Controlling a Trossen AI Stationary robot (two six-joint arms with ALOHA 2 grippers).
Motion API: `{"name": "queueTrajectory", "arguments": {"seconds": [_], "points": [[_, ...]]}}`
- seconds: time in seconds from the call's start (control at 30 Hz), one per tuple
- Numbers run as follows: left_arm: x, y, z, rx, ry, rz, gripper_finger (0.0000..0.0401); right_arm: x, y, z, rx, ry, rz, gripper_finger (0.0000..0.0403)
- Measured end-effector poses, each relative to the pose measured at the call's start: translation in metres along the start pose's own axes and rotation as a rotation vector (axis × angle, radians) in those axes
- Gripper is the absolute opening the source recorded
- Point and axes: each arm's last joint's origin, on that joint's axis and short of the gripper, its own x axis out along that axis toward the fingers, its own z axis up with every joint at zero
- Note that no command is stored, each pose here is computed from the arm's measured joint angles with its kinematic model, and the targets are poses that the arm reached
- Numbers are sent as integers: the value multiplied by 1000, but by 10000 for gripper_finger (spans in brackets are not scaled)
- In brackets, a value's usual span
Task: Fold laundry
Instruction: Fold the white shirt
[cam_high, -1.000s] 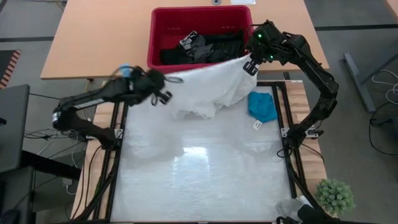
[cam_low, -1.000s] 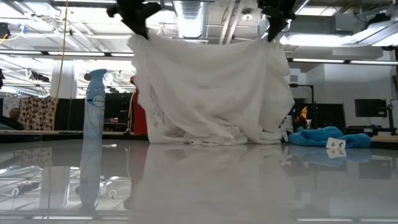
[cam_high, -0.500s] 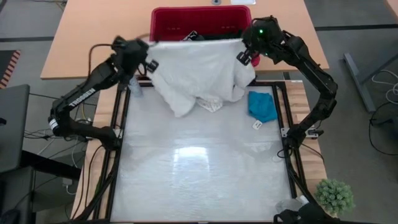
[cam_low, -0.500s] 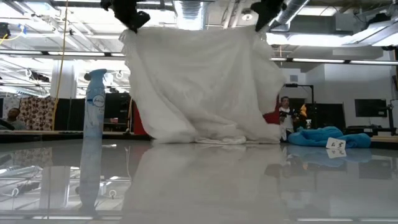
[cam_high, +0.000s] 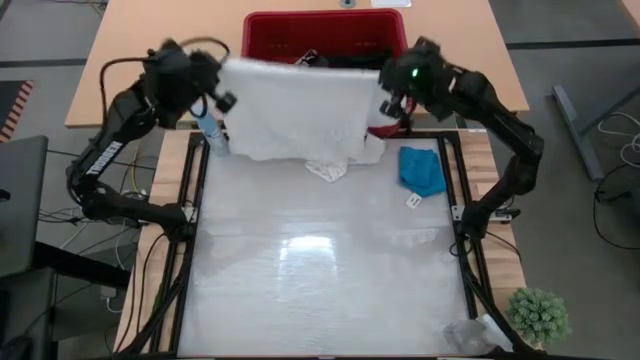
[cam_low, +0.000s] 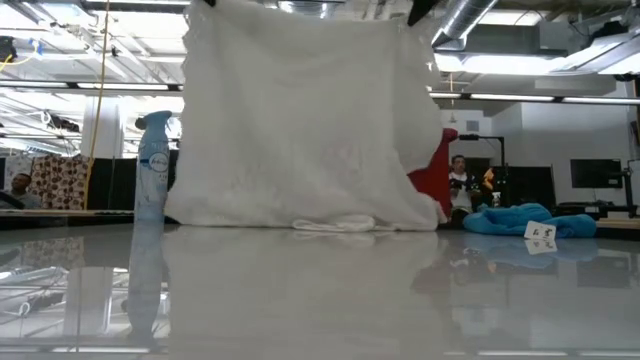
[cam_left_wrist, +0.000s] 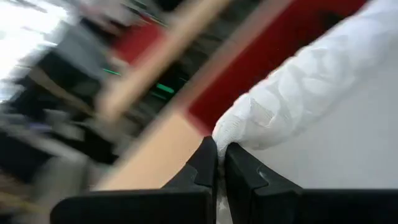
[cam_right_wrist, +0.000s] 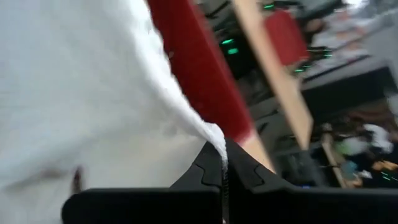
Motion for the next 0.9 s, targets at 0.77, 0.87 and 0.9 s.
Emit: {"name": "queueTrajectory", "arguments": {"seconds": [0.77, 0.87, 0.9], "points": [[-85, -159, -83, -27, 825, -1095, 0, -138, 131, -18, 116, 214, 1128, 21], [-87, -186, -105, 13, 946, -1183, 0, -144, 148, -22, 170, 294, 1145, 21], [-88, -194, -113, 28, 978, -1217, 0, -147, 155, -23, 179, 319, 1162, 21]]}}
